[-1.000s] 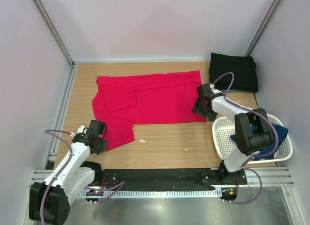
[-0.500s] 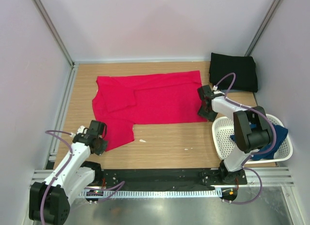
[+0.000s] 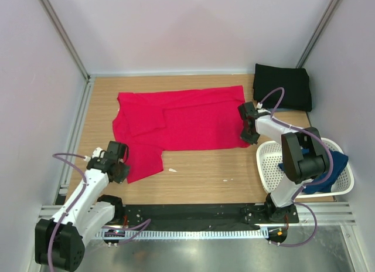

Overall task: Fold and stack the t-shirts
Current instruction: Fold the tshirt

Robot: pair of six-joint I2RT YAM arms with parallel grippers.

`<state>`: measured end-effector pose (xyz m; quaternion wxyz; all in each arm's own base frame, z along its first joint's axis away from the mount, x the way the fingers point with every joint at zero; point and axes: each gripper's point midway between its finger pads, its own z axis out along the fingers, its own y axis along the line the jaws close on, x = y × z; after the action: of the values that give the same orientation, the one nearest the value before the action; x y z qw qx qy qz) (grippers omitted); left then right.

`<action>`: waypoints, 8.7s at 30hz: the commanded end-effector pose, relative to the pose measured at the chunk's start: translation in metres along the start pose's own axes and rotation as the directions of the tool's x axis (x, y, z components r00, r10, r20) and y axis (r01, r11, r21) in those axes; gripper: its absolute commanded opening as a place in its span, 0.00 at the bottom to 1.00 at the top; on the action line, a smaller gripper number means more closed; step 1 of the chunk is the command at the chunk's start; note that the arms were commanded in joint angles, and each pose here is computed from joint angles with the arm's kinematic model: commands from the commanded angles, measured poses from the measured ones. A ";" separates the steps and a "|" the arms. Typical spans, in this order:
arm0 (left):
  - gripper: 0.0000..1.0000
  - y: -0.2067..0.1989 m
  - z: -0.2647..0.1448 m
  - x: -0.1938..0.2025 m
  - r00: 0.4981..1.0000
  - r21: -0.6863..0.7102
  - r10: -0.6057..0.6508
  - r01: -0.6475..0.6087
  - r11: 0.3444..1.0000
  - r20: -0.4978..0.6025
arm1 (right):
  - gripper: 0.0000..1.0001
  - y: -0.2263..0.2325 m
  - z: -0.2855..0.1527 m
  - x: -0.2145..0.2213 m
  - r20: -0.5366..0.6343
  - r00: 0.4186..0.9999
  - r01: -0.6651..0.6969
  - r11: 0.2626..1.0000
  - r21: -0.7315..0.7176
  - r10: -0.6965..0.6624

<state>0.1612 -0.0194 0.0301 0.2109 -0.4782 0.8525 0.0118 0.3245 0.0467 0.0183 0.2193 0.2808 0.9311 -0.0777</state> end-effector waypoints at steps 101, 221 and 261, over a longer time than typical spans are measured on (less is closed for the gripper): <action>0.00 -0.223 -0.094 -0.163 0.886 0.281 0.146 -0.290 0.915 0.439 | 0.01 0.071 -0.028 -0.133 0.177 0.984 0.008 0.988 -0.155 0.020; 0.90 -0.319 -0.041 -0.084 0.948 0.576 0.301 -0.306 0.758 0.107 | 0.18 0.049 0.009 -0.162 0.114 0.992 -0.036 0.996 -0.084 0.045; 0.90 -0.345 -0.012 -0.104 0.936 0.523 0.331 -0.343 0.780 0.120 | 0.34 0.142 0.044 -0.266 0.243 0.945 -0.139 0.940 -0.311 0.220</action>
<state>0.4741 -0.1339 0.1297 0.3212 -0.2448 0.8949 -0.1900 0.6040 0.0371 0.0586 0.3527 0.3050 0.8830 0.0543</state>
